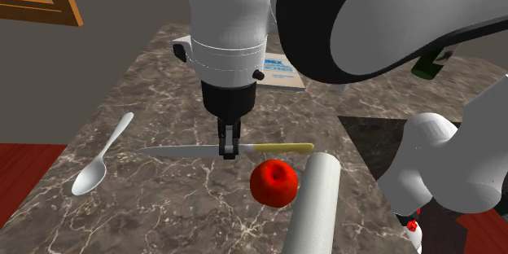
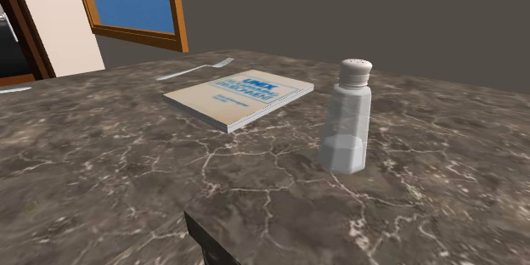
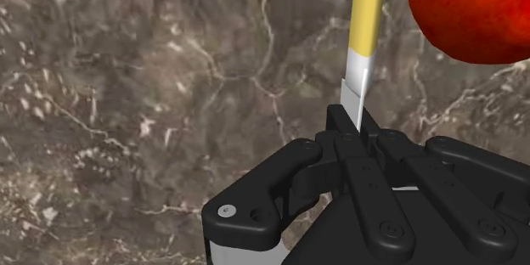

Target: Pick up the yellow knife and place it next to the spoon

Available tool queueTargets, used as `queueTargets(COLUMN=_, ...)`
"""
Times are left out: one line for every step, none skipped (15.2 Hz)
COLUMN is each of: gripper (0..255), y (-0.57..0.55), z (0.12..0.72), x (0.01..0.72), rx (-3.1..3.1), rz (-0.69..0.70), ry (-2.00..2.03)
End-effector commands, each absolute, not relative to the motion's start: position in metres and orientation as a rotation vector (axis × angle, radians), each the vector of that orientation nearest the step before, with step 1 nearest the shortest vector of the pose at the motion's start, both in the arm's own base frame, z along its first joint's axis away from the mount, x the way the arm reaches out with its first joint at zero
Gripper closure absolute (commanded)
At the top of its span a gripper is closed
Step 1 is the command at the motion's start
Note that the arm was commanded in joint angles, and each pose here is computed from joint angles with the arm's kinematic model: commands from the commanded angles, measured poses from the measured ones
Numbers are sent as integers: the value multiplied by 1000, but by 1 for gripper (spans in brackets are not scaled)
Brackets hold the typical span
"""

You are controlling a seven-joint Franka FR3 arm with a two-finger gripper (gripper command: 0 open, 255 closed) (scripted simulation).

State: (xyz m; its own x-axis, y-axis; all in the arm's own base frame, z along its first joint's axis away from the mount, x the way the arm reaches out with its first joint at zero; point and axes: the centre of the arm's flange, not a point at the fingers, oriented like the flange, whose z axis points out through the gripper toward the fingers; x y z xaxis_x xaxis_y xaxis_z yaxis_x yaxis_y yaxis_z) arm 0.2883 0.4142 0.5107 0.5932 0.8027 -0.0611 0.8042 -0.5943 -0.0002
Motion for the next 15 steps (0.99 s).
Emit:
queueTargets(gripper=255, y=414, z=509, x=288, rx=2780, rz=-84, ry=1402)
queueTargets(gripper=255, y=414, z=509, x=288, rx=2780, rz=-84, ry=1402)
queueTargets(gripper=255, y=414, z=509, x=288, rx=2780, rz=-84, ry=1402)
queueTargets(gripper=255, y=414, z=509, x=288, rx=2780, rz=-84, ry=1402)
queueTargets(gripper=255, y=414, z=509, x=288, rx=2780, rz=-84, ry=1402)
queueTargets(gripper=255, y=414, z=509, x=288, rx=2780, rz=-84, ry=1402)
queueTargets(gripper=255, y=414, z=509, x=288, rx=2780, rz=-84, ry=1402)
queueTargets(gripper=0, y=414, z=509, x=288, rx=2780, rz=-84, ry=1402)
queueTargets(gripper=0, y=414, z=509, x=288, rx=2780, rz=-84, ry=1402)
queueTargets(gripper=0, y=414, z=509, x=288, rx=2780, rz=-84, ry=1402)
queueTargets(gripper=0, y=414, z=509, x=288, rx=2780, rz=-84, ry=1402)
queueTargets(gripper=0, y=414, z=509, x=288, rx=2780, rz=-84, ry=1402)
queueTargets(gripper=0, y=414, z=509, x=288, rx=2780, rz=-84, ry=1402)
queueTargets(gripper=0, y=415, z=522, x=289, rx=2780, rz=-84, ry=1402)
queueTargets(gripper=0, y=415, z=535, x=289, rx=2780, rz=-84, ry=1402)
